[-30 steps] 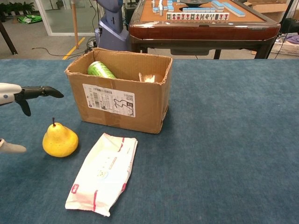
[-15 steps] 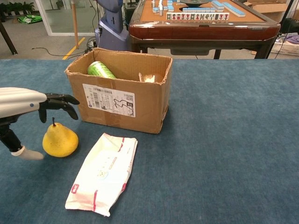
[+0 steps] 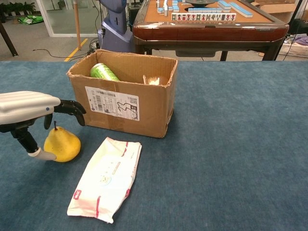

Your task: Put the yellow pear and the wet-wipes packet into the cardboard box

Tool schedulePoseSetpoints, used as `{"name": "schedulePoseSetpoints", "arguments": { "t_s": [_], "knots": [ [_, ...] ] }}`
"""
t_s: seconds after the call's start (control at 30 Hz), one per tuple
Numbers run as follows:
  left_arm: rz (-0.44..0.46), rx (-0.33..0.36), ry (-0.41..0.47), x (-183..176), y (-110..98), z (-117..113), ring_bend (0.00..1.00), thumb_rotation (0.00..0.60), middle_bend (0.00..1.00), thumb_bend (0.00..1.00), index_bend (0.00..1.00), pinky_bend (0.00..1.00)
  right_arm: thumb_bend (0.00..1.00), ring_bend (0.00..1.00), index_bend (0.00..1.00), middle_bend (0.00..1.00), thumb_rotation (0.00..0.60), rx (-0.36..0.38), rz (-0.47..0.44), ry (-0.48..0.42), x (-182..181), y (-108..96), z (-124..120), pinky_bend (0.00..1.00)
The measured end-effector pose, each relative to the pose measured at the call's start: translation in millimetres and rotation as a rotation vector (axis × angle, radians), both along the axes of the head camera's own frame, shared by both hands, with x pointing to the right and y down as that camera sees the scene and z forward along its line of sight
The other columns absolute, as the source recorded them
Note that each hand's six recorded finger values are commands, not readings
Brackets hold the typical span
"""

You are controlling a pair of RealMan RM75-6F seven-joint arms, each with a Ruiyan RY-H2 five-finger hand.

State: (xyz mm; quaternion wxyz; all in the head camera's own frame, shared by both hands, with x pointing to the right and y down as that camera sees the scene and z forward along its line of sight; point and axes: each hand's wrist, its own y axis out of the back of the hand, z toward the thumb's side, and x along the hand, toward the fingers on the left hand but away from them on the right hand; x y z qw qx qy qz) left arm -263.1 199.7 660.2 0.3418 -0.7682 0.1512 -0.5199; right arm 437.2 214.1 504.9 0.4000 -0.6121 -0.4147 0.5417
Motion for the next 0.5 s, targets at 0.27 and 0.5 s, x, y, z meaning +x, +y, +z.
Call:
{"name": "schedulePoseSetpoints", "arguments": {
  "t_s": [0.27, 0.5],
  "knots": [
    [0.017, -0.004, -0.019, 3, 3, 6, 0.2, 0.6, 0.12, 0.13, 0.29, 0.55, 0.03, 0.23, 0.43, 0.35, 0.6, -0.004, -0.001, -0.004, -1, 0, 0, 0.25],
    [0.016, -0.014, -0.025, 5, 4, 12, 0.21, 0.6, 0.12, 0.13, 0.31, 0.59, 0.03, 0.23, 0.43, 0.35, 0.6, -0.008, -0.001, -0.005, -1, 1, 1, 0.25]
  ]
}}
